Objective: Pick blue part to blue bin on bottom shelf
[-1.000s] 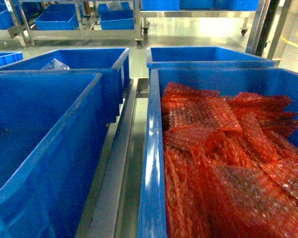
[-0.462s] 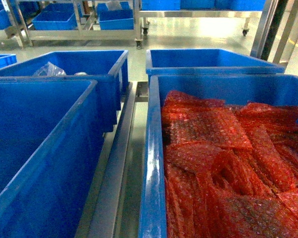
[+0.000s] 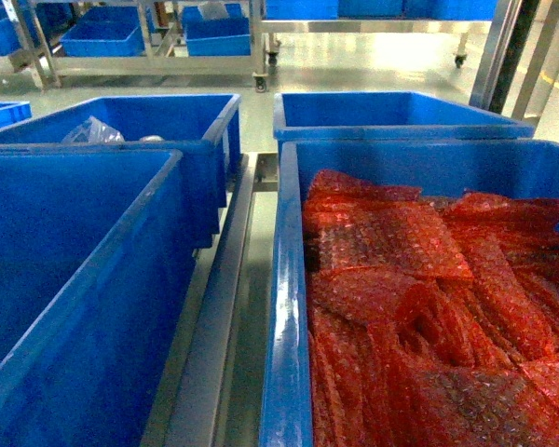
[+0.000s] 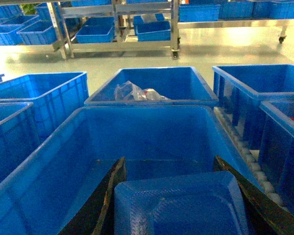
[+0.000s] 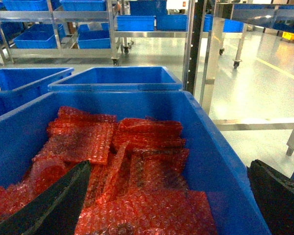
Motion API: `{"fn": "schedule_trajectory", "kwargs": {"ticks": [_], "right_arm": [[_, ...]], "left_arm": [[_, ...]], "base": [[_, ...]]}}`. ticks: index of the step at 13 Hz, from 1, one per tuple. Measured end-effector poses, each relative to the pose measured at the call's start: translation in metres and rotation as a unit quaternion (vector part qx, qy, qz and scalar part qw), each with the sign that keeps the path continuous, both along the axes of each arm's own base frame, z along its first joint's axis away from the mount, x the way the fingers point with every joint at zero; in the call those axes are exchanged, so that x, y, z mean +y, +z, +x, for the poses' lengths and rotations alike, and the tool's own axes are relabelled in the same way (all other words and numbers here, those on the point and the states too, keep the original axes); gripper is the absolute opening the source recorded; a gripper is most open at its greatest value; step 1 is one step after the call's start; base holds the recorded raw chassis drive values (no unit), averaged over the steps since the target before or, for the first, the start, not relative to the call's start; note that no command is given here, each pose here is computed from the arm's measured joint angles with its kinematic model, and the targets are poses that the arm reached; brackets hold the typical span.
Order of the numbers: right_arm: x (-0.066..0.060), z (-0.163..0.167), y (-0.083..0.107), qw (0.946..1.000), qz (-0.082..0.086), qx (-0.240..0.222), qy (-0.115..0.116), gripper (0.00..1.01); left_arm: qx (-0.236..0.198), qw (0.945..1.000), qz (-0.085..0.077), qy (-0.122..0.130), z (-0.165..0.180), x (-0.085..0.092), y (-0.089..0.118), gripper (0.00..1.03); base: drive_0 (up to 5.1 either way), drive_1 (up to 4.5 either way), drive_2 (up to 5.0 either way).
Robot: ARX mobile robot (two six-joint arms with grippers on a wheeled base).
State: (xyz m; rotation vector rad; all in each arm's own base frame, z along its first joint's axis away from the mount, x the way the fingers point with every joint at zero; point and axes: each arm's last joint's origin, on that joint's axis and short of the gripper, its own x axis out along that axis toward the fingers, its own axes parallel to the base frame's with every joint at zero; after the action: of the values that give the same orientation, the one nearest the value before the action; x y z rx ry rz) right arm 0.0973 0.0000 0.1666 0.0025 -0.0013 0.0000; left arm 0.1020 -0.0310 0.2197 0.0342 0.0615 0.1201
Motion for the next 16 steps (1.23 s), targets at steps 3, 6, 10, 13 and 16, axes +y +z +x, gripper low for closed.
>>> {"fn": "schedule_trajectory", "kwargs": {"ticks": [3, 6, 10, 13, 16], "right_arm": [[0.0, 0.0, 0.0, 1.0, 0.0, 0.0, 0.0, 0.98], [0.0, 0.0, 0.0, 1.0, 0.0, 0.0, 0.0, 0.98], [0.0, 0.0, 0.0, 1.0, 0.0, 0.0, 0.0, 0.98], [0.0, 0.0, 0.0, 1.0, 0.0, 0.0, 0.0, 0.98], [0.0, 0.0, 0.0, 1.0, 0.0, 0.0, 0.0, 0.98]], "left_arm": [[0.0, 1.0, 0.0, 0.0, 0.0, 0.0, 0.0, 0.44], [0.0, 1.0, 0.0, 0.0, 0.0, 0.0, 0.0, 0.44], [0.0, 1.0, 0.0, 0.0, 0.0, 0.0, 0.0, 0.44], [0.0, 1.0, 0.0, 0.0, 0.0, 0.0, 0.0, 0.44], [0.0, 1.0, 0.0, 0.0, 0.0, 0.0, 0.0, 0.44]], "base": [[0.0, 0.0, 0.0], [0.0, 0.0, 0.0], [0.0, 0.0, 0.0], [0.0, 0.0, 0.0], [0.0, 0.0, 0.0]]}}
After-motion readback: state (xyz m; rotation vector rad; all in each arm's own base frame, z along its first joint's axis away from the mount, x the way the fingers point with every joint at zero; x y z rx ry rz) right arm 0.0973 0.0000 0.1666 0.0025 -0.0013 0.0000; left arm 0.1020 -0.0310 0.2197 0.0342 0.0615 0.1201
